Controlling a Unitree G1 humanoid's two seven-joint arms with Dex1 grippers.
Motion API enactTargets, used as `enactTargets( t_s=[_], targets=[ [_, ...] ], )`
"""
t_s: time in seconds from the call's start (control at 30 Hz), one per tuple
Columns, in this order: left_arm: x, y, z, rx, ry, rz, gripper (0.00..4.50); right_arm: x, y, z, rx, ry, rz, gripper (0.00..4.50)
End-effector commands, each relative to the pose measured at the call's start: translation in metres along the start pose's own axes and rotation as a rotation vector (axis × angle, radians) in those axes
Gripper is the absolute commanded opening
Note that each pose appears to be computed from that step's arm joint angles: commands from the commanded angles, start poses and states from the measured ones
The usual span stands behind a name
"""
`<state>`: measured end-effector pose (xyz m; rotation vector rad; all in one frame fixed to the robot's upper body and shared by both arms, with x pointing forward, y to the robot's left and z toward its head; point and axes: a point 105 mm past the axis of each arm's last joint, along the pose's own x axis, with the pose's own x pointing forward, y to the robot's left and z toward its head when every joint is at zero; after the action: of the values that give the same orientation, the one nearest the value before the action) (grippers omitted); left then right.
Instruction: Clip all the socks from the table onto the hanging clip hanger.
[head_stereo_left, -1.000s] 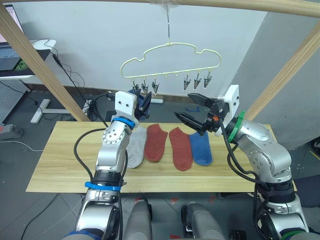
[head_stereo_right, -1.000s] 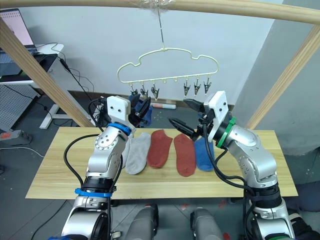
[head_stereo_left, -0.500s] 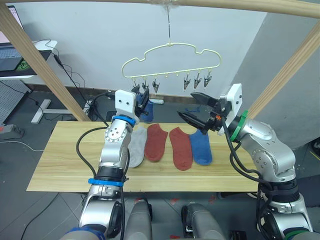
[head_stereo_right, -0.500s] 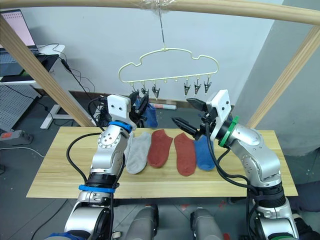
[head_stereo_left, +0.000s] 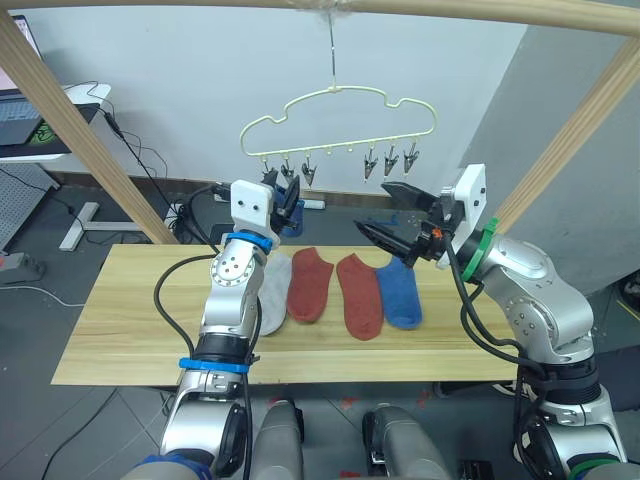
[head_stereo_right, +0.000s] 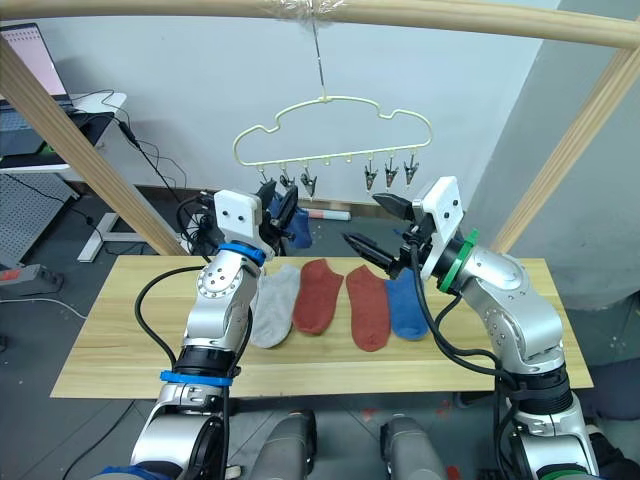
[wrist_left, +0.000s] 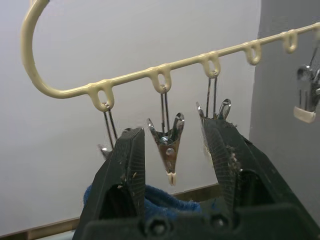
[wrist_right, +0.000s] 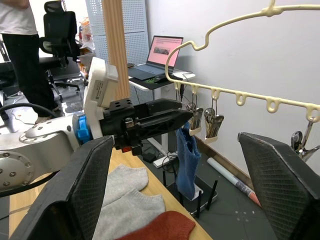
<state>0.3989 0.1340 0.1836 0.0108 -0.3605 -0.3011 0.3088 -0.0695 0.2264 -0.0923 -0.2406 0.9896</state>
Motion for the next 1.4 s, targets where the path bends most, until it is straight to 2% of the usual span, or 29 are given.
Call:
enactTargets(
  t_s=[0.03,0.3,0.67,0.93,1.4],
  targets=[
    [0.0,-0.005,0.013,0.017,-0.041,-0.012,2.05,-0.002,0.002,0.016,-0.045,-0.041,0.006,4.19],
    [0.005,-0.003,0.004,-0.035,-0.012,0.026,2.05,-0.001,0.001,0.018,-0.05,-0.044,0.005,4.19],
    [0.018,0.005,0.006,-0.009,-0.032,0.055,2.05,-0.002,0.0,0.019,-0.054,-0.04,-0.004,4.19],
    [0.01,0.008,0.002,0.007,-0.027,0.054,2.05,-0.004,-0.001,0.019,-0.055,-0.038,-0.013,4.19],
    [0.02,0.01,0.003,0.014,-0.028,0.046,2.05,-0.004,-0.002,0.019,-0.055,-0.035,-0.012,4.19]
  ],
)
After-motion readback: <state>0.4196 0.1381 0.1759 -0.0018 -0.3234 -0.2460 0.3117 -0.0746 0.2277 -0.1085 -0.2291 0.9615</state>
